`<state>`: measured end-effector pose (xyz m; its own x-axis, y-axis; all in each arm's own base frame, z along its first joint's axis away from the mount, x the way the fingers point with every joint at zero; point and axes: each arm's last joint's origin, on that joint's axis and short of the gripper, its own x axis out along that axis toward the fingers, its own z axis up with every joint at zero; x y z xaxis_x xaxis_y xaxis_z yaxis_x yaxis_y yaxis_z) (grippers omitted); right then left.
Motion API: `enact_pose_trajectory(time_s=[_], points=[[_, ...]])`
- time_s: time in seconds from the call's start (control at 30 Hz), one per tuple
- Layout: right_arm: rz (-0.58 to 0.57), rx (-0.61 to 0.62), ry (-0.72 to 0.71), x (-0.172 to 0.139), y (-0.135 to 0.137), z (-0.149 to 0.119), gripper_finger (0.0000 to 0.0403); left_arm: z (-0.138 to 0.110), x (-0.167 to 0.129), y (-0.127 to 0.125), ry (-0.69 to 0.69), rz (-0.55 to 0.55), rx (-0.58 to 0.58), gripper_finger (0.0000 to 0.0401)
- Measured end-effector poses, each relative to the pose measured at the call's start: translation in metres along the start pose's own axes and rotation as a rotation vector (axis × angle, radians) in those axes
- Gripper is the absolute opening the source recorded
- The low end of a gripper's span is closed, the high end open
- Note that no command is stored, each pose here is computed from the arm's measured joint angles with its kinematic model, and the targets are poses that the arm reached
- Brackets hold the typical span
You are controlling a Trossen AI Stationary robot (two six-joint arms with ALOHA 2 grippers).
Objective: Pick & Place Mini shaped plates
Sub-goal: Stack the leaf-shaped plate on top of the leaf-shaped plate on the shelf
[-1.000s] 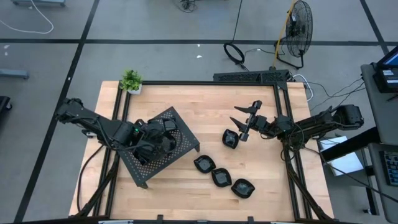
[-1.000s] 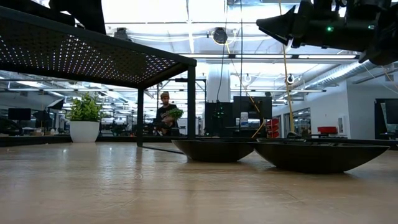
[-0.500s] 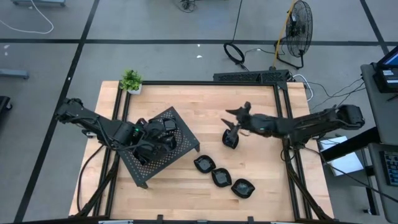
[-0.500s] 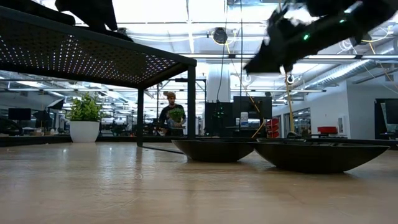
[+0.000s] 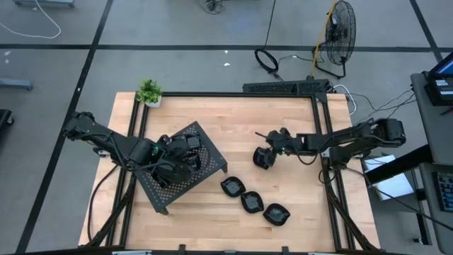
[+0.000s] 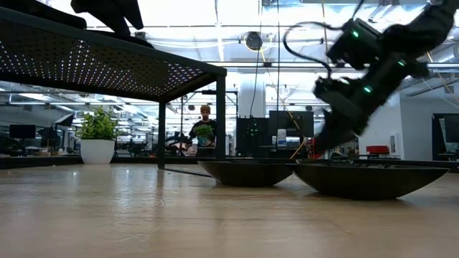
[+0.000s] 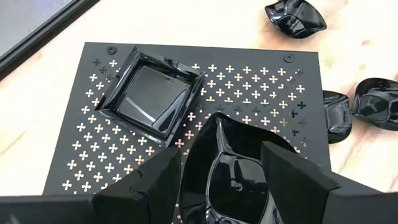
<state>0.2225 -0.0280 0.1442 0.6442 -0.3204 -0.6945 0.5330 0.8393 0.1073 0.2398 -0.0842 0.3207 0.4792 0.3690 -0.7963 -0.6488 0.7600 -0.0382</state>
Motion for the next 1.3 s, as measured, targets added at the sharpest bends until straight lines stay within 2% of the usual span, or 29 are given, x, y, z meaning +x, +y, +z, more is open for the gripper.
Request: enact_pose_trajectory(time_s=[0.23, 0.7, 0.87, 1.13, 1.3], points=[[-0.017, 0.078, 0.078, 0.004, -0.017, -0.036, 0.0210, 0.001, 0.000, 0.000, -0.025, 0.015, -0.001, 0.0217], [0.083, 0.108, 0.069, 0.004, -0.018, -0.042, 0.0204, 0.001, 0.000, 0.000, -0.027, 0.017, 0.002, 0.0214], [0.090, 0.107, 0.081, 0.004, -0.018, -0.043, 0.0154, 0.001, 0.000, 0.001, -0.035, 0.022, 0.003, 0.0214], [0.123, 0.088, 0.089, -0.001, -0.017, -0.042, 0.0015, 0.002, 0.000, 0.001, -0.056, 0.035, -0.001, 0.0214], [0.170, -0.008, -0.049, -0.008, -0.014, -0.028, 0.0008, 0.004, 0.001, 0.001, -0.080, 0.035, -0.002, 0.0214]])
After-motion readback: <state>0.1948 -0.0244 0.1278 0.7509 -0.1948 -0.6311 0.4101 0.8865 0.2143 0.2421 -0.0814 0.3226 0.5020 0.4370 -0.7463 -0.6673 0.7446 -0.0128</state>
